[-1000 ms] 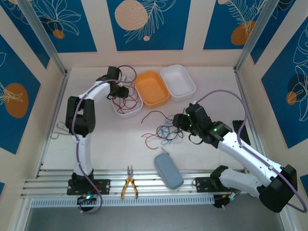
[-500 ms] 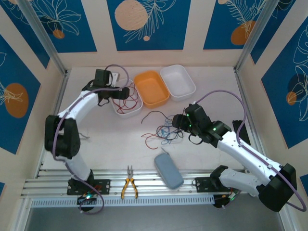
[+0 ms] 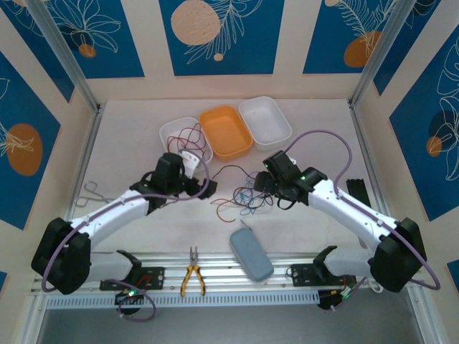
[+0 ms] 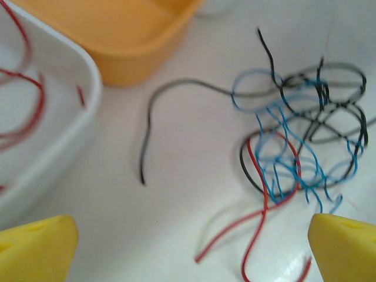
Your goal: Untangle the cables
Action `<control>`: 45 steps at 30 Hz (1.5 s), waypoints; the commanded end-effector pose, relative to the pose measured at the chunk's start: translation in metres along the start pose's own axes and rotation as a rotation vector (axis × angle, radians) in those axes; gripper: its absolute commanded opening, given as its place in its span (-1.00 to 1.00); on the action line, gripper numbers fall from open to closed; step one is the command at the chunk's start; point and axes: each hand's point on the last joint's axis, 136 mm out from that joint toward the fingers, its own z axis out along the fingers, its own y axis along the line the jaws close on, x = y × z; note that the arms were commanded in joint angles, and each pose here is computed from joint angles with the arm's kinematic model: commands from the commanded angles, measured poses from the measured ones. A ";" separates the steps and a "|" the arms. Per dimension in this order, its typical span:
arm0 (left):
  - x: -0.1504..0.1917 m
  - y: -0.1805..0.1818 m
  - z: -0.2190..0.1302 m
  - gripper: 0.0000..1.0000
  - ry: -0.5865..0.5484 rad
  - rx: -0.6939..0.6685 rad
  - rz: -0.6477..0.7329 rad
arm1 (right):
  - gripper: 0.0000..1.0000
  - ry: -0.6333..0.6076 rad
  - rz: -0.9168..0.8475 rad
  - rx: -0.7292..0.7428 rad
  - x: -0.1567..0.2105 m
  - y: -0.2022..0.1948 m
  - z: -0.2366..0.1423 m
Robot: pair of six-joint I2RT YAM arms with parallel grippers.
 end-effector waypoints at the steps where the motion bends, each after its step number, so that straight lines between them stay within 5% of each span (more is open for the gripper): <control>1: 0.022 -0.006 0.003 0.97 0.022 -0.026 -0.037 | 0.99 0.022 0.003 0.012 -0.002 0.004 0.002; 12: 0.072 -0.035 0.030 0.57 0.122 -0.005 -0.029 | 0.98 0.090 -0.040 0.090 -0.003 0.010 0.037; 19: 0.083 -0.039 0.060 0.12 0.190 -0.017 0.024 | 0.98 0.132 -0.045 0.124 0.000 0.007 0.055; 28: 0.091 -0.042 0.080 0.01 0.231 -0.004 0.036 | 0.98 0.181 -0.048 0.132 0.007 0.009 0.073; 45: 0.094 -0.046 0.084 -1.00 0.241 -0.001 0.012 | 0.98 0.264 0.008 0.156 0.026 -0.004 0.103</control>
